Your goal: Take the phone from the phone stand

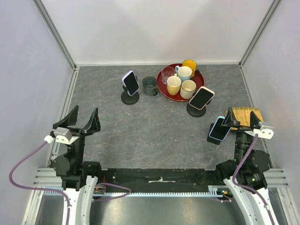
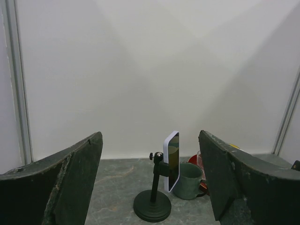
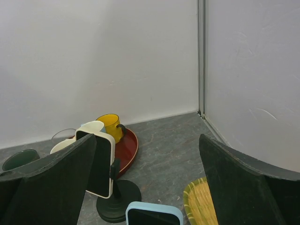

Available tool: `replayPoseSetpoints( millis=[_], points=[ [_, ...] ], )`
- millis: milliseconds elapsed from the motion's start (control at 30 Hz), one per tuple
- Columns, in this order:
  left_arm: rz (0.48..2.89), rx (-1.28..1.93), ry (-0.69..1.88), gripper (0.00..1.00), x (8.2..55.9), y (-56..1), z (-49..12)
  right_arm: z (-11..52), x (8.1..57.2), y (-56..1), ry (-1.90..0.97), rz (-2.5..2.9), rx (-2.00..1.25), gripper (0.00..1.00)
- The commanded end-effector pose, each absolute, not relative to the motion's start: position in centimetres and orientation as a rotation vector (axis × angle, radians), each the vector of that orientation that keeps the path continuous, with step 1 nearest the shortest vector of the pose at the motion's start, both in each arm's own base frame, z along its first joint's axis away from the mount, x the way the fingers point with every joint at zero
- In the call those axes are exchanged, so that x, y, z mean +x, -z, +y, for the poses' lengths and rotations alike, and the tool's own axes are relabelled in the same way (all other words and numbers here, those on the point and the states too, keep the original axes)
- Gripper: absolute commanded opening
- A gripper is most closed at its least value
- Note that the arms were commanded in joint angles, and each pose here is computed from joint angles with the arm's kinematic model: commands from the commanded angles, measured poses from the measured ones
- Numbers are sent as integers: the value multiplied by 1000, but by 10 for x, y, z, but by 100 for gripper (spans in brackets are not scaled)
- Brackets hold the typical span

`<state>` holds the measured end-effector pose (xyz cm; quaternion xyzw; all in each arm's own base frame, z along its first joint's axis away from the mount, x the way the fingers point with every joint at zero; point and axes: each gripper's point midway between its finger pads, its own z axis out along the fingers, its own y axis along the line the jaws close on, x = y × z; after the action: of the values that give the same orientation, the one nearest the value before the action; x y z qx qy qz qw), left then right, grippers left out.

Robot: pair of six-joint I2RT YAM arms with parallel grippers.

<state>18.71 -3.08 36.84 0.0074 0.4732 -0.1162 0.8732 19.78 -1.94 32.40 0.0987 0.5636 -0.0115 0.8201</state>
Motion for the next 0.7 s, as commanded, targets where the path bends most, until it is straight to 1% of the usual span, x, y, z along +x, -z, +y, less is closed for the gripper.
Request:
replayPoseSetpoints(
  millis=[0,100,233,300,367,400,567,633,667],
  points=[
    [947,1,259,90,181,-377,-30,-24,188,-342,-8,1149,251,98],
    [953,-3,268,90,182,-376,-31,-23,189,-341,-67,1145,311,98],
    [967,-10,279,91,182,-374,-31,-5,197,-344,-147,1190,267,98],
    [969,-11,283,91,180,-373,-31,8,207,-343,-195,1240,238,98],
    [972,-11,291,91,178,-373,-32,23,223,-331,-211,1337,194,98],
    [974,-5,293,91,177,-372,-33,30,224,-336,-241,1357,170,98],
    [999,20,316,91,173,-368,-39,47,250,-306,-201,1630,114,98],
    [993,34,323,91,169,-370,-42,45,260,-293,-156,1730,143,98],
    [1000,46,320,91,168,-368,-43,41,258,-297,-135,1762,163,98]
  ],
)
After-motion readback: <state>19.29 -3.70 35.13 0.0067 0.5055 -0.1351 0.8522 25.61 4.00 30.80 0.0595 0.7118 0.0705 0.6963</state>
